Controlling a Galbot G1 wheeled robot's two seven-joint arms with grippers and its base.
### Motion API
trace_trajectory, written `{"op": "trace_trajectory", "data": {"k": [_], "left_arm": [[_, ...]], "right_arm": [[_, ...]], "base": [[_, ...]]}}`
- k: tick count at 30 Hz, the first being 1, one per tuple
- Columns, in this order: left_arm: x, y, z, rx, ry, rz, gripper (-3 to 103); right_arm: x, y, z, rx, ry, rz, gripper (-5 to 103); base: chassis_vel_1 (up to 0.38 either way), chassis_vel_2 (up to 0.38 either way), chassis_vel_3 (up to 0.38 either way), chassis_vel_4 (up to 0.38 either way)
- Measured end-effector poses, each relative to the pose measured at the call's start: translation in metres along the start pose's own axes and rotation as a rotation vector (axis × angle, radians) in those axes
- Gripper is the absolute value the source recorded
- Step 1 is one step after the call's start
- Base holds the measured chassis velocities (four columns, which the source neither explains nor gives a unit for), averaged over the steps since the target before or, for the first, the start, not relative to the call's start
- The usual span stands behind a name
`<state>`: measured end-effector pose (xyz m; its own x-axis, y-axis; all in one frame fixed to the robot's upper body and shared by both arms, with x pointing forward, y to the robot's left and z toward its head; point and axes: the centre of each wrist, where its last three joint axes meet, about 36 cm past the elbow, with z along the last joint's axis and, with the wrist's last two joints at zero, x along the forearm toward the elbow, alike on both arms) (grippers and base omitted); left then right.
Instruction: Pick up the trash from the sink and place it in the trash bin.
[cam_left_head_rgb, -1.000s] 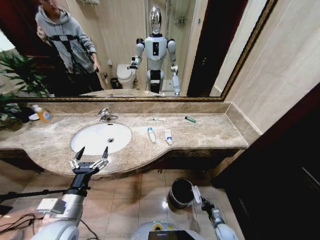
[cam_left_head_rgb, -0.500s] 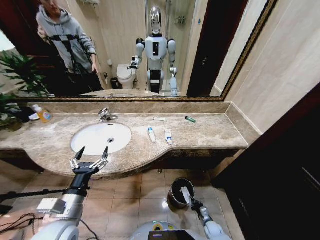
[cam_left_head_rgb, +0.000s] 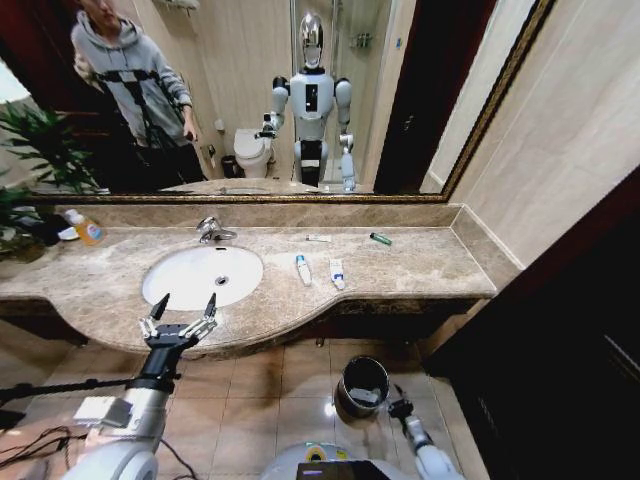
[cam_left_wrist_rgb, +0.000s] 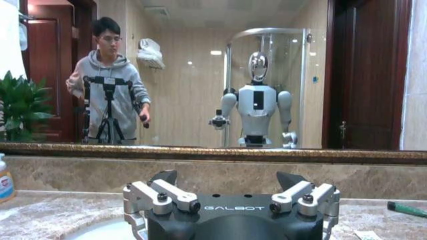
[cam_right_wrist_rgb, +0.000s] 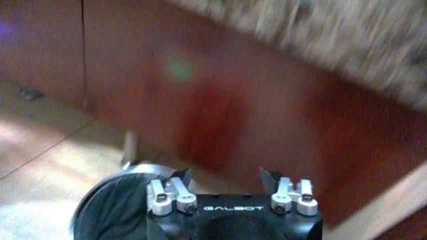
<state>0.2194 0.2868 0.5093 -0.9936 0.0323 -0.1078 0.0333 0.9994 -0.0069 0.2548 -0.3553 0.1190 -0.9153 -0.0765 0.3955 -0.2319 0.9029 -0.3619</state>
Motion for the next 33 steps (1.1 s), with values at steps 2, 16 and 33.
{"op": "trace_trajectory", "data": {"k": [2,16,33], "left_arm": [[0.0,0.0,0.0,0.0,0.0,0.0,100],[0.0,0.0,0.0,0.0,0.0,0.0,100],[0.0,0.0,0.0,0.0,0.0,0.0,100]], "right_arm": [[0.004,-0.012,-0.016,0.015,-0.039,0.012,73],[0.101,-0.027,-0.162,-0.235,-0.311,0.157,100],[0.054,-0.008,-0.292,-0.378,-0.54,-0.038,100]], "base": [[0.0,0.0,0.0,0.0],[0.0,0.0,0.0,0.0],[0.0,0.0,0.0,0.0]]}}
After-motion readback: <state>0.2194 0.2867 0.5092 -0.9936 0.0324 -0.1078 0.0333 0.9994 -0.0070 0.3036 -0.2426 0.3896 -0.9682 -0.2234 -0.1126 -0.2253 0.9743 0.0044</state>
